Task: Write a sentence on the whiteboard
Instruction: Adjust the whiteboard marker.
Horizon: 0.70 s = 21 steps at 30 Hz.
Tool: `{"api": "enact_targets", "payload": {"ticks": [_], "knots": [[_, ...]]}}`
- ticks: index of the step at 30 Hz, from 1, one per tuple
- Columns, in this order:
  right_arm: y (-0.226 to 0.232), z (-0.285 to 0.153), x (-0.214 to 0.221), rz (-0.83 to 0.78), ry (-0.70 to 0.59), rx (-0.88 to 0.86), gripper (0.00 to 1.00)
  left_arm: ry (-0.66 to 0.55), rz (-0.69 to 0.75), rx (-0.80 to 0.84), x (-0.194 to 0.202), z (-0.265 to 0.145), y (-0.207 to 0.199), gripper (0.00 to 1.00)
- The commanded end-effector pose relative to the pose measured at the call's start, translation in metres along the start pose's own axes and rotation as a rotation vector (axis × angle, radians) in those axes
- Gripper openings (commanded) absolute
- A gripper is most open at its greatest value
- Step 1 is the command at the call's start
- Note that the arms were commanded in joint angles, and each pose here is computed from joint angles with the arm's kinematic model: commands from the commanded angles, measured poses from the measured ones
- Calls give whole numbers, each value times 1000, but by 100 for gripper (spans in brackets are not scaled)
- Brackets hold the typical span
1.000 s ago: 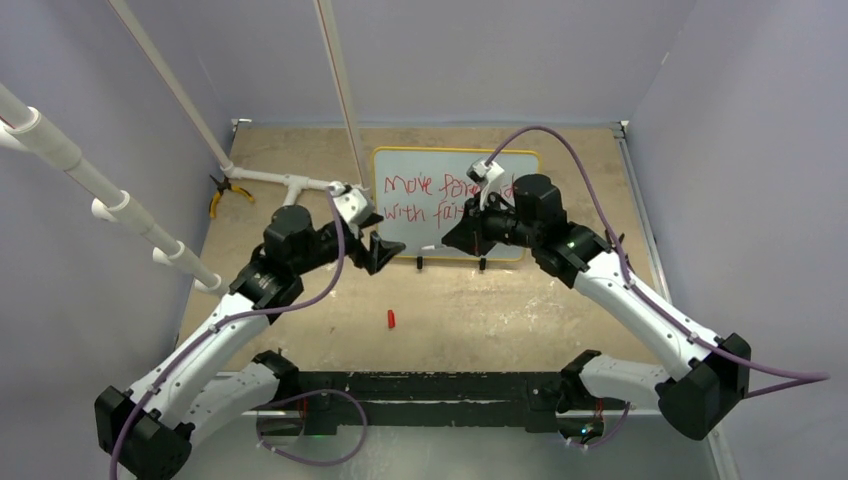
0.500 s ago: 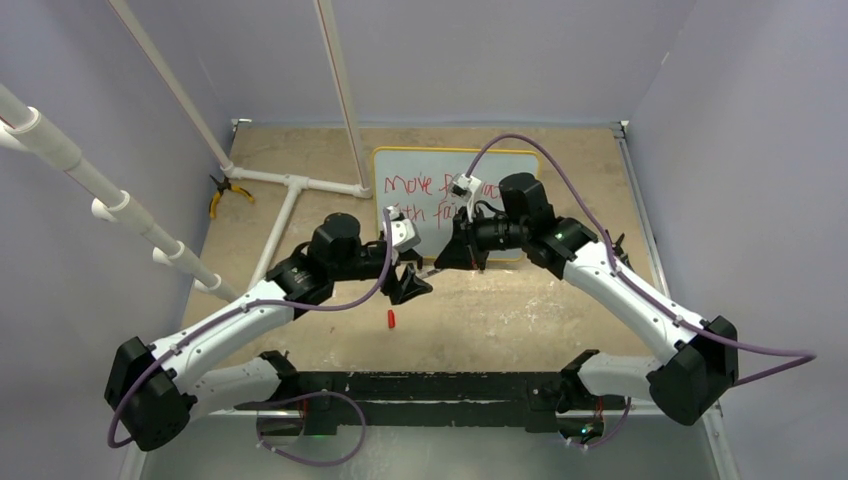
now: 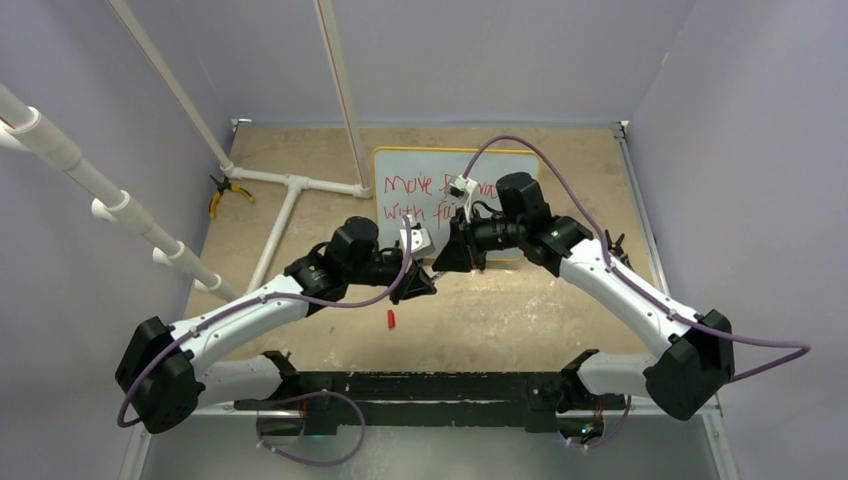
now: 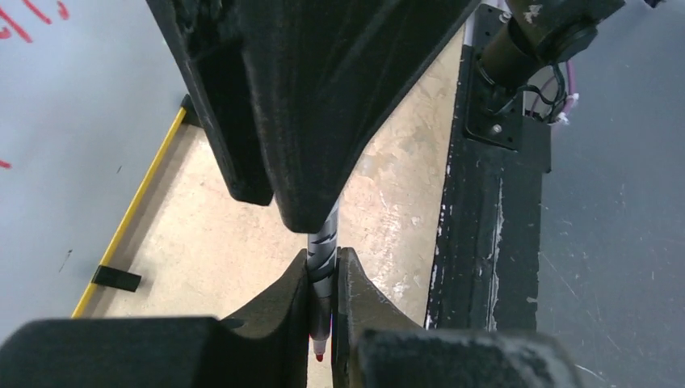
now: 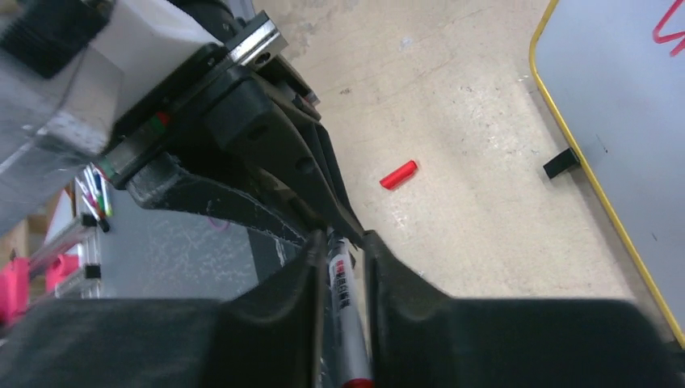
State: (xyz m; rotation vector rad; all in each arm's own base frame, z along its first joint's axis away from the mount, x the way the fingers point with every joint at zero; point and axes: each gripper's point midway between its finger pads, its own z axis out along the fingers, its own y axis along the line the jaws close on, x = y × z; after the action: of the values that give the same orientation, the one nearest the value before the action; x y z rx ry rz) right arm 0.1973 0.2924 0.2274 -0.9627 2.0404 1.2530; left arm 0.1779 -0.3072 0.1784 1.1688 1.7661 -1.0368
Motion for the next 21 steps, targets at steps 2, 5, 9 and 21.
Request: {"api": "enact_targets", "payload": {"ticks": [2,5,9,21], "knots": [[6,-12,-38,4,-178,62,40,-138,-20,-60,-38,-5,5,0],[6,-22,-62,18,-318,116,65,-227,-96,-108,-51,-11,9,0],[11,-39,-91,10,-480,138,98,-298,-237,-155,-51,-10,16,0],[0,-41,-86,158,-614,144,99,-561,-376,-84,-68,-20,8,0]]}}
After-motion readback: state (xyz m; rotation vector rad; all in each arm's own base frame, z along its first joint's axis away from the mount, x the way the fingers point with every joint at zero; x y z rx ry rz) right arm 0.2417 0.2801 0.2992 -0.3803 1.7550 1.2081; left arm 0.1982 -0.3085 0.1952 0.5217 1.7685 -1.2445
